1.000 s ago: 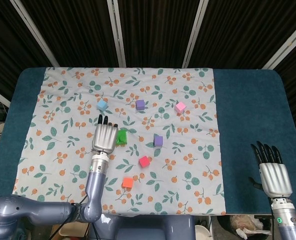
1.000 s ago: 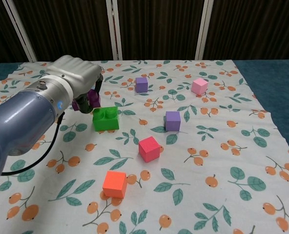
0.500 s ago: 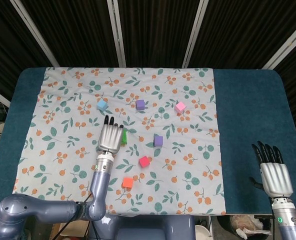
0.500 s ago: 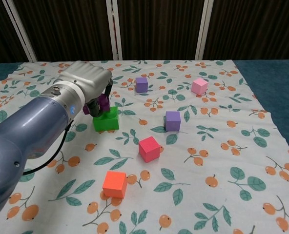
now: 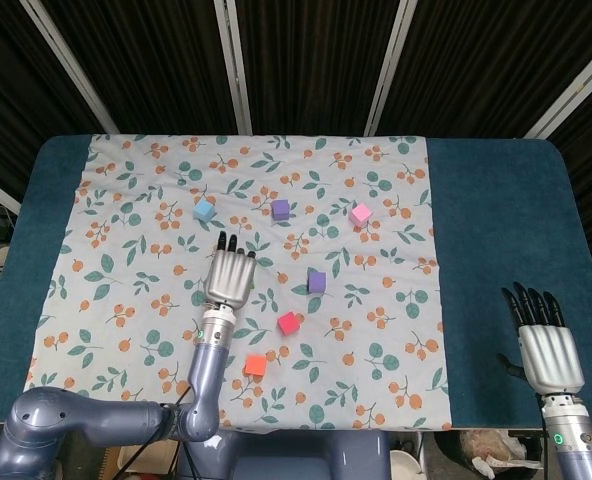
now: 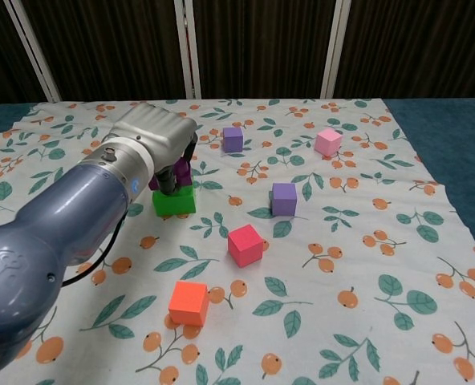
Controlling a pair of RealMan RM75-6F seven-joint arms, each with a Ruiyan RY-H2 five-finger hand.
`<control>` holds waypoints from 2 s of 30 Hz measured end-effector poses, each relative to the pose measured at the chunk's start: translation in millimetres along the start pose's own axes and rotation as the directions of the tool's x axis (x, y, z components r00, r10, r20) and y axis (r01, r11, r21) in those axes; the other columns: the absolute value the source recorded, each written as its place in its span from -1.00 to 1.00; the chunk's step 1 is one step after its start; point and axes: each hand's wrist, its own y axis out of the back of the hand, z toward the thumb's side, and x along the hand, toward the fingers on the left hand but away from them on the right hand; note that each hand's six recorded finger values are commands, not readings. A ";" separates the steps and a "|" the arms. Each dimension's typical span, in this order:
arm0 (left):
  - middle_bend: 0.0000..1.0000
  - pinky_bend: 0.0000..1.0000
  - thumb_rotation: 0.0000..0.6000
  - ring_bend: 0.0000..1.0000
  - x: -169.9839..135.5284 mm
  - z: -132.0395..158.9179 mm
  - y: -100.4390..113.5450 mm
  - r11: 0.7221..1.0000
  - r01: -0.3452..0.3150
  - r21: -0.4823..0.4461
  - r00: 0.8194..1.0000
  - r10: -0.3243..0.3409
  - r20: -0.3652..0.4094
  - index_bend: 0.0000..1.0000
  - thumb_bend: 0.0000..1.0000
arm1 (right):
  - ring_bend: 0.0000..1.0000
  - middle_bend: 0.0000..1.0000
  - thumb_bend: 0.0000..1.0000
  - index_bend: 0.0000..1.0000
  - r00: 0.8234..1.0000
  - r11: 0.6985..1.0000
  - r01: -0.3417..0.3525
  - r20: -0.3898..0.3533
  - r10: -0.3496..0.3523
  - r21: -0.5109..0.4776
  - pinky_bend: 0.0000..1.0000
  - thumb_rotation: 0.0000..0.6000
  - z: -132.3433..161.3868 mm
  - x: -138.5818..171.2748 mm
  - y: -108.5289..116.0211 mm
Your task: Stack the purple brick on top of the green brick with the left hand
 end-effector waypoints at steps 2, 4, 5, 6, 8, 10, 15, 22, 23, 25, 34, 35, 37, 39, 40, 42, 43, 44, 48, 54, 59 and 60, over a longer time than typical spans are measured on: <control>0.01 -0.74 1.00 -0.68 0.4 0.0 -0.8 1.000 0.001 0.004 1.000 -0.001 -0.002 -0.12 -0.23 | -1.00 -1.00 -0.62 -1.00 1.000 1.000 0.002 0.000 -0.002 -0.001 -1.00 1.00 -0.3 0.1 0.5; 0.01 -0.74 1.00 -0.68 0.8 -0.1 -2.3 1.000 0.003 0.010 1.000 -0.003 -0.005 -0.12 -0.23 | -1.00 -1.00 -0.62 -1.00 1.000 1.000 0.002 -0.001 -0.002 -0.002 -1.00 1.00 -0.4 0.2 0.6; 0.01 -0.74 1.00 -0.68 1.0 -0.2 -2.9 1.000 0.004 0.011 1.000 -0.003 -0.006 -0.12 -0.23 | -1.00 -1.00 -0.62 -1.00 1.000 1.000 0.001 -0.001 -0.001 -0.003 -1.00 1.00 -0.5 0.3 0.6; 0.00 -0.74 1.00 -0.68 1.1 -0.3 -3.5 1.000 0.004 0.012 1.000 -0.004 -0.007 -0.12 -0.23 | -1.00 -1.00 -0.62 -1.00 1.000 1.000 0.001 -0.001 -0.001 -0.002 -1.00 1.00 -0.4 0.3 0.6; 0.00 -0.74 1.00 -0.68 1.4 0.2 -5.2 1.000 0.006 0.015 1.000 -0.006 -0.006 -0.12 -0.23 | -1.00 -1.00 -0.62 -1.00 1.000 1.000 0.001 -0.002 -0.001 -0.002 -1.00 1.00 0.0 0.2 0.5; 0.00 -0.74 1.00 -0.68 1.5 1.1 -7.1 1.000 0.009 0.016 1.000 -0.009 -0.004 -0.12 -0.23 | -1.00 -1.00 -0.62 -1.00 1.000 1.000 0.000 -0.002 0.000 -0.001 -1.00 1.00 0.2 0.1 0.4; 0.00 -0.74 1.00 -0.68 2.0 2.6 -11.1 1.000 0.014 0.015 1.000 -0.014 0.000 -0.12 -0.23 | -1.00 -1.00 -0.62 -1.00 1.000 1.000 -0.003 0.000 0.003 0.000 -1.00 1.00 0.0 0.2 -0.1; -0.02 -0.74 1.00 -0.68 2.9 3.8 -17.3 1.000 0.022 0.018 1.000 -0.022 0.003 -0.14 -0.23 | -1.00 -1.00 -0.62 -1.00 1.000 1.000 -0.003 0.000 0.003 0.000 -1.00 1.00 0.0 -1.0 0.3; -0.03 -0.74 1.00 -0.68 3.2 3.7 -18.2 1.000 0.023 0.019 1.000 -0.023 0.002 -0.14 -0.23 | -1.00 -1.00 -0.62 -1.00 1.000 1.000 -0.004 0.000 0.004 0.001 -1.00 1.00 0.0 -0.8 -0.1; -0.03 -0.74 1.00 -0.68 3.8 2.9 -20.5 0.999 0.025 0.021 1.000 -0.025 0.000 -0.15 -0.23 | -1.00 -1.00 -0.62 -1.00 1.000 1.000 -0.007 0.001 0.007 0.002 -1.00 1.00 -0.1 -0.1 -1.5; -0.04 -0.74 1.00 -0.68 4.9 -2.6 -30.7 0.999 0.035 0.015 0.999 -0.035 -0.009 -0.16 -0.23 | -1.00 -1.00 -0.62 -1.00 1.000 1.000 -0.007 0.003 0.007 0.005 -1.00 1.00 0.1 -0.2 -2.2; -0.04 -0.74 1.00 -0.68 5.0 -3.5 -31.6 0.999 0.036 0.014 0.999 -0.036 -0.011 -0.16 -0.23 | -1.00 -1.00 -0.62 -1.00 1.000 1.000 -0.007 0.003 0.007 0.006 -1.00 1.00 0.0 -0.2 -2.1; -0.05 -0.74 1.00 -0.68 5.2 -6.6 -35.6 0.999 0.043 0.019 0.999 -0.043 -0.017 -0.16 -0.23 | -1.00 -1.00 -0.62 -1.00 1.000 1.000 -0.007 0.001 0.007 0.006 -1.00 1.00 0.6 -0.3 -1.9; -0.06 -0.74 1.00 -0.68 5.1 -7.6 -37.8 0.999 0.046 0.022 0.999 -0.046 -0.018 -0.17 -0.23 | -1.00 -1.00 -0.62 -1.00 1.000 1.000 -0.007 0.001 0.007 0.007 -1.00 1.00 0.9 -0.5 -1.9; -0.06 -0.74 1.00 -0.68 5.0 -7.5 -37.8 0.999 0.045 0.021 0.999 -0.045 -0.016 -0.18 -0.23 | -1.00 -1.00 -0.62 -1.00 1.000 1.000 -0.007 0.001 0.007 0.006 -1.00 1.00 1.1 -0.6 -1.7; -0.10 -0.74 1.00 -0.71 5.0 -7.2 -37.2 0.999 0.043 0.021 0.999 -0.042 -0.014 -0.22 -0.23 | -1.00 -1.00 -0.62 -1.00 1.000 1.000 -0.007 0.000 0.007 0.004 -1.00 1.00 1.5 -0.7 -1.4; -0.14 -0.74 1.00 -0.73 4.8 -6.8 -36.4 0.999 0.041 0.021 0.999 -0.041 -0.012 -0.25 -0.23 | -1.00 -1.00 -0.62 -1.00 1.000 1.000 -0.008 0.000 0.008 0.005 -1.00 1.00 1.4 -0.4 -1.7; -0.23 -0.75 1.00 -0.77 4.6 -6.3 -35.7 0.999 0.040 0.021 0.999 -0.040 -0.010 -0.32 -0.24 | -1.00 -1.00 -0.62 -1.00 1.000 1.000 -0.007 0.000 0.007 0.006 -1.00 1.00 1.2 -0.3 -1.7; -0.73 -0.90 1.00 -0.98 3.0 -3.6 -30.1 0.999 0.036 0.015 0.999 -0.036 0.005 -0.66 -0.30 | -1.00 -1.00 -0.62 -1.00 1.000 1.000 -0.008 0.000 0.008 0.006 -1.00 1.00 1.0 -0.5 -2.2; -1.00 -1.00 1.00 -1.00 1.2 -2.0 -18.0 1.000 0.010 0.011 0.999 -0.010 0.035 -0.92 -0.33 | -1.00 -1.00 -0.62 -1.00 1.000 1.000 -0.011 -0.001 0.011 0.007 -1.00 1.00 1.6 -1.0 -2.4; -1.00 -1.00 1.00 -1.00 -0.9 -1.7 -6.2 1.000 -0.019 -0.004 0.998 0.019 0.056 -0.93 -0.33 | -1.00 -1.00 -0.62 -1.00 1.000 1.000 -0.012 -0.002 0.012 0.009 -1.00 1.00 2.1 -0.8 -2.9; -1.00 -1.00 1.00 -1.00 -1.5 -2.1 -3.8 1.000 -0.023 -0.006 0.998 0.023 0.059 -0.93 -0.33 | -1.00 -1.00 -0.62 -1.00 1.000 1.000 -0.012 -0.002 0.012 0.009 -1.00 1.00 2.1 -1.0 -2.9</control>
